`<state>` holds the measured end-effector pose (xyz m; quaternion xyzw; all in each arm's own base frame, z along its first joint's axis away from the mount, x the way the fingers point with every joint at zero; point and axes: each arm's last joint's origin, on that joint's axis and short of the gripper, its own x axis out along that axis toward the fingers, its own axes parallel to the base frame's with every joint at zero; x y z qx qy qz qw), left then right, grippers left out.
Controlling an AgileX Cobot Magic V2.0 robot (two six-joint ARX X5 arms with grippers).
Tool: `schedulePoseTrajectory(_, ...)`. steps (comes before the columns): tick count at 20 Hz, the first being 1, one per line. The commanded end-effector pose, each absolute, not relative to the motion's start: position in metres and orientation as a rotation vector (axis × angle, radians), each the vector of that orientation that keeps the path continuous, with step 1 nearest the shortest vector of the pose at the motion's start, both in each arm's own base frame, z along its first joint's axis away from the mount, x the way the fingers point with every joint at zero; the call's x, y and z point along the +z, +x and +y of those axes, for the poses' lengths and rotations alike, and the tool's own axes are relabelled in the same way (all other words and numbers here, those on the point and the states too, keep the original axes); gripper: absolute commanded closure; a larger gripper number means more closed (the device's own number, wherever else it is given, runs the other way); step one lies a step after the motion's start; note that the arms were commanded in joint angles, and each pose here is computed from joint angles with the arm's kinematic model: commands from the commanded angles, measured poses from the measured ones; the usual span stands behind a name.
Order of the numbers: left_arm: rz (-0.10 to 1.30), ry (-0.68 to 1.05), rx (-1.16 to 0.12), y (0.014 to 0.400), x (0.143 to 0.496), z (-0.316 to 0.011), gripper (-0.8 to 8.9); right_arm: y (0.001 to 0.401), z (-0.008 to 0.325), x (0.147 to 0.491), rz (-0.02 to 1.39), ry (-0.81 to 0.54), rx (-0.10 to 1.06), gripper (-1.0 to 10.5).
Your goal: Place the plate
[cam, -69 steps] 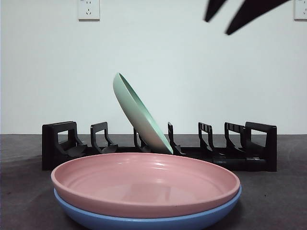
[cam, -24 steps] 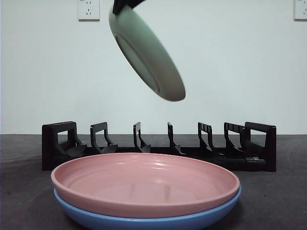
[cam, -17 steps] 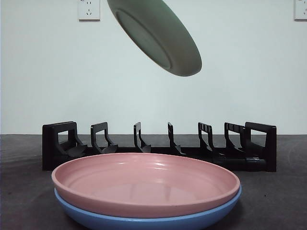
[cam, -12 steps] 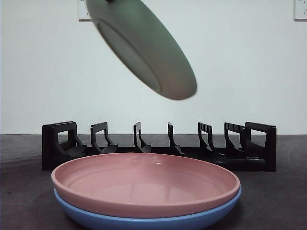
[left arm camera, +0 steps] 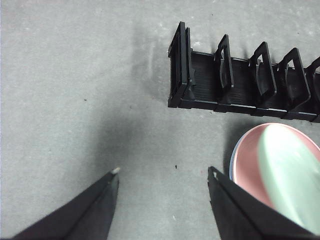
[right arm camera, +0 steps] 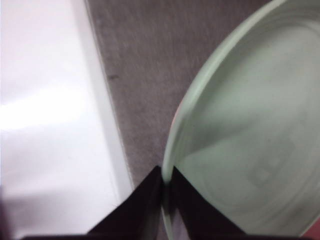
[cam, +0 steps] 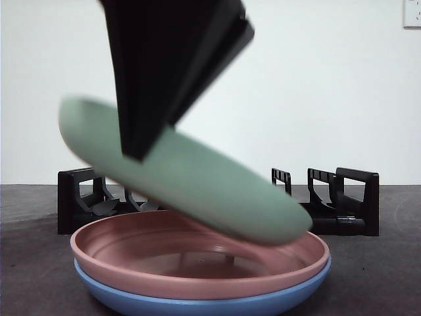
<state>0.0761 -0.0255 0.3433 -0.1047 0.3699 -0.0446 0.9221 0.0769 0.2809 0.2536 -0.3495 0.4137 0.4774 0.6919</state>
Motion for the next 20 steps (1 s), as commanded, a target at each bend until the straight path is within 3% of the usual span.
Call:
schedulePoseTrajectory(1, 0.738, -0.223, -0.090, 0.077, 0.348, -0.026, 5.32, 0.076, 0.291, 0.241, 0.954, -0.817, 1.064, 9.4)
schedulePoseTrajectory(9, 0.738, -0.219, -0.092, 0.077, 0.348, -0.026, 5.32, 0.078, 0.300, 0.215, 1.064, -0.854, 1.015, 9.1)
schedulePoseTrajectory(12, 0.738, -0.219, -0.092, 0.077, 0.348, -0.026, 5.32, 0.077, 0.300, 0.216, 1.105, -0.807, 1.024, 7.1)
schedulePoseTrajectory(14, 0.738, -0.219, -0.092, 0.077, 0.348, -0.026, 5.32, 0.076, 0.301, 0.223, 1.140, -0.753, 1.049, 6.7)
schedulePoseTrajectory(17, 0.737, -0.197, -0.101, 0.077, 0.348, -0.026, 5.32, 0.074, 0.296, 0.254, 1.044, -0.647, 1.109, 6.7)
schedulePoseTrajectory(20, 0.750, -0.165, -0.132, 0.079, 0.347, -0.027, 5.31, 0.086, 0.276, 0.287, 0.880, -0.560, 1.023, 6.7)
